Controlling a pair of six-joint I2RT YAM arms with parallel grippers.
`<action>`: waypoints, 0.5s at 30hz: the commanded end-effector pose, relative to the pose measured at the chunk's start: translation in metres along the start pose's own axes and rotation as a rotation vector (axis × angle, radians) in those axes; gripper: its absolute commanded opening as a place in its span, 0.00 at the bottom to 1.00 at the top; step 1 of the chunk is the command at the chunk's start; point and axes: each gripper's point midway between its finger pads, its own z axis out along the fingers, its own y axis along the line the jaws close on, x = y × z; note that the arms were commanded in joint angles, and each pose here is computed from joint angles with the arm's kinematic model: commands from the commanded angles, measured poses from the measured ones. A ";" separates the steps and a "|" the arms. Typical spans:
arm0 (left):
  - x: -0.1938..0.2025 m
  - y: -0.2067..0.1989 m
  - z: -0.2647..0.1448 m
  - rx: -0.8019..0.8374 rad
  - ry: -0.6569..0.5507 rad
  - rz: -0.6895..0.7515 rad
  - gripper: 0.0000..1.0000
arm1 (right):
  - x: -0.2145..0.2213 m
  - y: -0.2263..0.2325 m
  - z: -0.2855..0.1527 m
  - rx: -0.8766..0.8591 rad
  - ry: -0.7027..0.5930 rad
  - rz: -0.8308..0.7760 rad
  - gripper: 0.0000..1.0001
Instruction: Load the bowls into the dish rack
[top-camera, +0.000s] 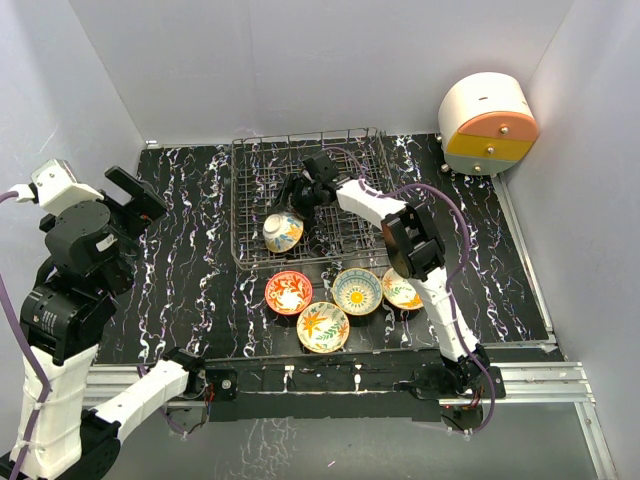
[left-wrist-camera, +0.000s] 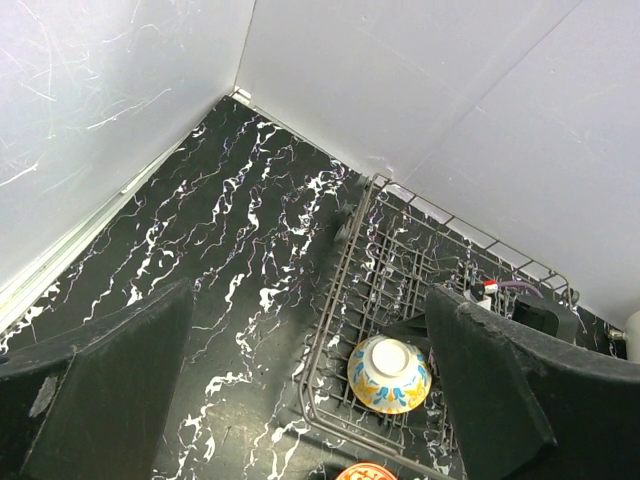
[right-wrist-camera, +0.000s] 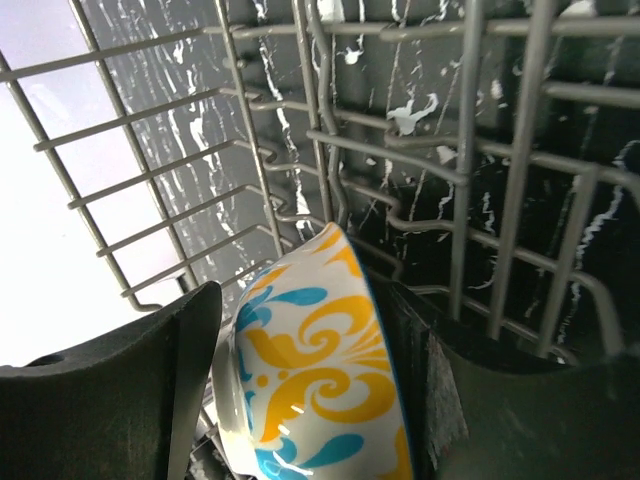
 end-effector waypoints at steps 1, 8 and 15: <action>0.000 -0.003 0.003 0.000 -0.009 0.012 0.97 | -0.012 0.003 -0.015 0.079 -0.050 -0.132 0.65; 0.001 -0.003 0.004 0.001 -0.005 0.016 0.97 | -0.006 -0.008 -0.017 0.138 -0.057 -0.200 0.71; 0.003 -0.003 0.004 0.001 0.001 0.013 0.97 | 0.003 0.020 -0.014 -0.059 -0.020 -0.199 0.49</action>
